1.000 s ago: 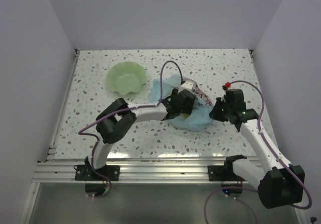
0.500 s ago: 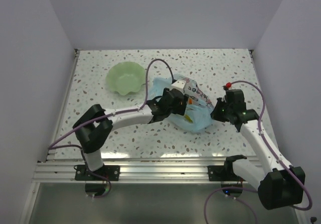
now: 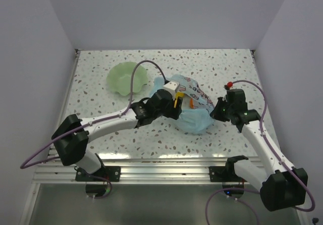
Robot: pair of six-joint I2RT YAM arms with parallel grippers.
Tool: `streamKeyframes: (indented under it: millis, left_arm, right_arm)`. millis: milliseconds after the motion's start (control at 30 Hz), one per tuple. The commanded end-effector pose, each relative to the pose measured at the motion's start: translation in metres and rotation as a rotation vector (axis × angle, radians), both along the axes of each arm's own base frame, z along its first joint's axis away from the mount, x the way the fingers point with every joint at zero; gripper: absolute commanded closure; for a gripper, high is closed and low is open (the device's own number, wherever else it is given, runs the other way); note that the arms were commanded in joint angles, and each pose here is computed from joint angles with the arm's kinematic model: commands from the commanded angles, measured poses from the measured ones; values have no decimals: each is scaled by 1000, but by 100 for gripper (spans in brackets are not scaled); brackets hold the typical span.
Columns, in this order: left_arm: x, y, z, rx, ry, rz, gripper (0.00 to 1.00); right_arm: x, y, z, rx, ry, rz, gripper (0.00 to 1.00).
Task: Untie the knot of the plastic bag and take out the fruit
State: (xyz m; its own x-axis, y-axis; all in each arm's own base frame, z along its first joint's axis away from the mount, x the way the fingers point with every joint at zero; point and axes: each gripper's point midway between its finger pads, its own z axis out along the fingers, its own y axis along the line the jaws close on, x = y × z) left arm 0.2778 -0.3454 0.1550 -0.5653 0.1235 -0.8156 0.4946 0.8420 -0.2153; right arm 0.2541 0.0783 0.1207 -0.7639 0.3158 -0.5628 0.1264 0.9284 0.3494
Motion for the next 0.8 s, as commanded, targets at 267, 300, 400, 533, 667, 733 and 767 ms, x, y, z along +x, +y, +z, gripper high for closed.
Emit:
streamKeyframes:
  millis: [267, 300, 400, 533, 667, 733, 767]
  left_arm:
    - [41, -6, -72, 40, 61, 173, 71]
    - [46, -10, -72, 20, 51, 188, 71]
    - [50, -7, -82, 18, 60, 234, 71]
    - [49, -11, -85, -12, 77, 254, 69]
    - [46, -13, -86, -43, 93, 267, 67]
    - [44, -11, -86, -51, 98, 272, 65]
    - [43, -10, -87, -57, 104, 278, 64]
  right_arm:
    - [4, 4, 9, -39, 17, 47, 54]
    - [4, 5, 15, -47, 3, 50, 44]
    - [6, 10, 40, -63, -48, 45, 13]
    - [3, 23, 56, -72, -74, 10, 1]
    - [0, 44, 45, -68, -50, -6, 1]
    - [-1, 58, 37, -72, -43, -3, 1]
    - [0, 63, 26, -75, -23, -15, 1]
